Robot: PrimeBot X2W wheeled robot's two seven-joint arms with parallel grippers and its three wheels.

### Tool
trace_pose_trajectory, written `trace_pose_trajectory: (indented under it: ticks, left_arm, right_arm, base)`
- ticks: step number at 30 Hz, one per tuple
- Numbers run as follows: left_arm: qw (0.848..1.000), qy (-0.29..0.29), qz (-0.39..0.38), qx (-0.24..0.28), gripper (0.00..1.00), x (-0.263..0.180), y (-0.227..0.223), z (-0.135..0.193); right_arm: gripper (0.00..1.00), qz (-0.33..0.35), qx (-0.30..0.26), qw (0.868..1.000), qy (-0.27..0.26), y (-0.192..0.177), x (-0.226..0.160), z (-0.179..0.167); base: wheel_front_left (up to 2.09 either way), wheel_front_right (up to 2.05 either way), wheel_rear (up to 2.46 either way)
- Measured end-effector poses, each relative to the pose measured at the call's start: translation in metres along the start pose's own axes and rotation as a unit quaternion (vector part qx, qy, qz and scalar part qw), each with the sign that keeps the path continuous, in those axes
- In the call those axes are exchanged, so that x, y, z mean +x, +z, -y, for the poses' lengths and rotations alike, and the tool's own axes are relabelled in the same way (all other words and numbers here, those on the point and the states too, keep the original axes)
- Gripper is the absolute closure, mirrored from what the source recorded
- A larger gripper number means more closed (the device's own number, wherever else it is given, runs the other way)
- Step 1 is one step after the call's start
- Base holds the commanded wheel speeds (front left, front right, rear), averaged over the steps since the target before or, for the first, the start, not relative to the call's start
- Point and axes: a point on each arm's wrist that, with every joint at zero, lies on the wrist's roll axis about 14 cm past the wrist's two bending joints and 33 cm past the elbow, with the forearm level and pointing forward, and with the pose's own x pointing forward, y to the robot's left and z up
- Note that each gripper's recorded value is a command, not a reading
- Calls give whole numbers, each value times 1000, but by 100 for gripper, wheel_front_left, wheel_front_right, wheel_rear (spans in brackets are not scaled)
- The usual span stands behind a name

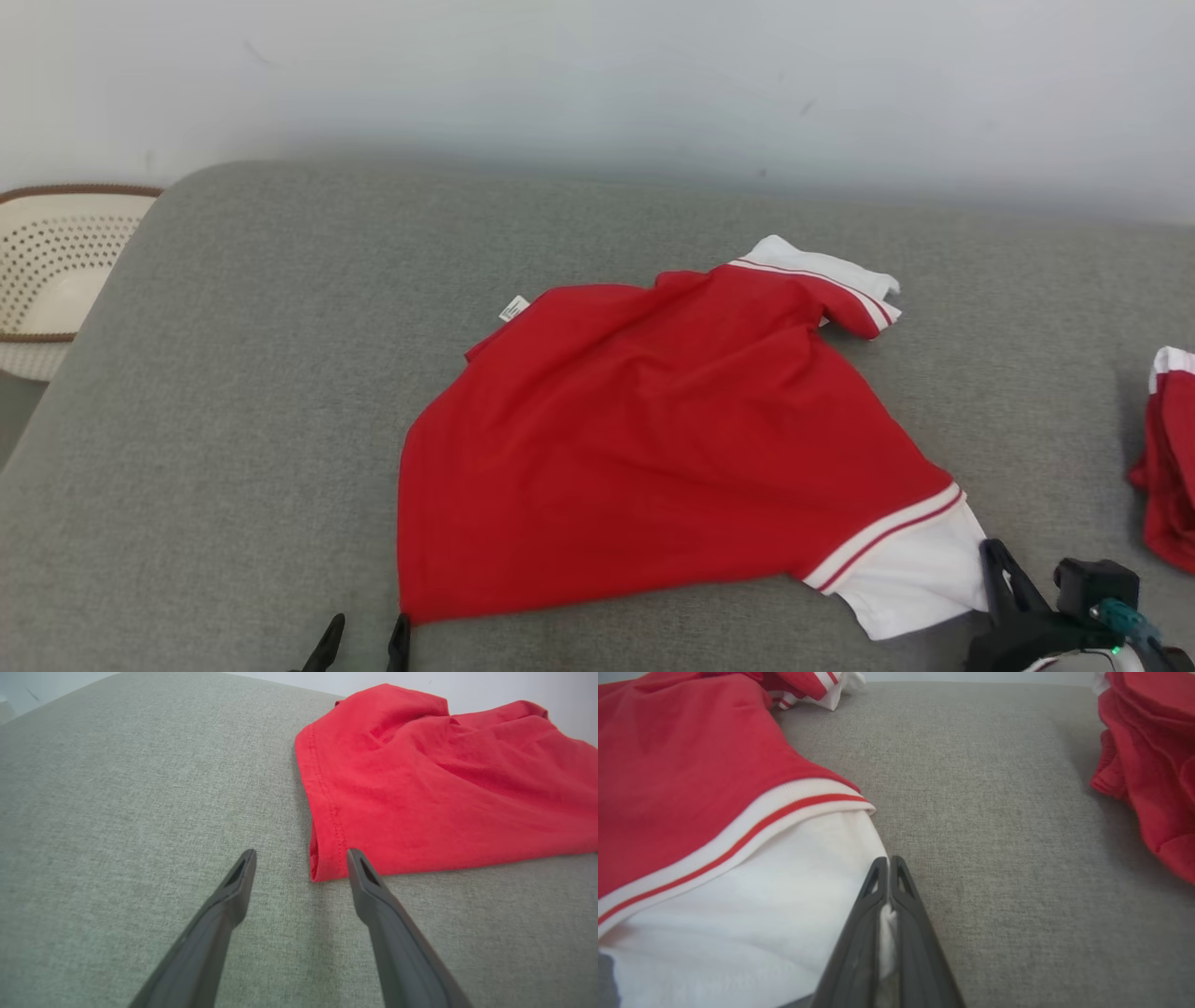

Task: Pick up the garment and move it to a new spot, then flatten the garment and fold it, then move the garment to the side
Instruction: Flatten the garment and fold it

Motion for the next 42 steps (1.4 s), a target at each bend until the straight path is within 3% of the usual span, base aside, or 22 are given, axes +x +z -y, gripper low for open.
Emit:
trace_pose_trajectory:
  ticks: [4, 5, 6, 7, 14, 22, 29, 40, 42]
  left_arm:
    - [1000, -15, 2, -3, 0, 2, 1, 12]
    - [1000, -18, 4, -5, 0, 3, 2, 14]
    - [1000, -22, 4, -6, 0, 4, 3, 17]
    - [1000, -25, 5, -7, 0, 4, 3, 19]
    - [999, -46, 6, -15, 0, 8, 4, 34]
    - [997, -76, -3, -25, 0, -1, -2, 53]
    - [995, -95, -12, -31, 0, 0, -6, 67]
    - [989, -131, -45, -44, 0, 3, -24, 90]
    - [989, -133, -48, -46, 15, 5, -26, 92]
  right_arm:
    - [100, -7, -6, 1000, -27, -7, -16, 21]
    - [88, -8, -7, 999, -34, -8, -20, 26]
    - [11, -10, -6, 999, -42, -9, -24, 31]
    - [0, -12, -5, 999, -50, -11, -27, 36]
    - [0, 34, -14, 997, -73, 17, -32, 52]
    - [0, 87, -16, 995, -51, 44, -42, 25]
    - [0, 80, -8, 995, -51, 33, -55, 19]
    - [0, 72, -4, 994, -82, 23, -74, 39]
    - [0, 69, -3, 994, -87, 21, -76, 42]
  base:
    - [0, 0, 0]
    - [0, 0, 0]
    - [0, 0, 0]
    - [0, 0, 0]
    - [0, 0, 0]
    - [0, 0, 0]
    - [0, 0, 0]
    - [0, 0, 0]
    - [0, 0, 0]
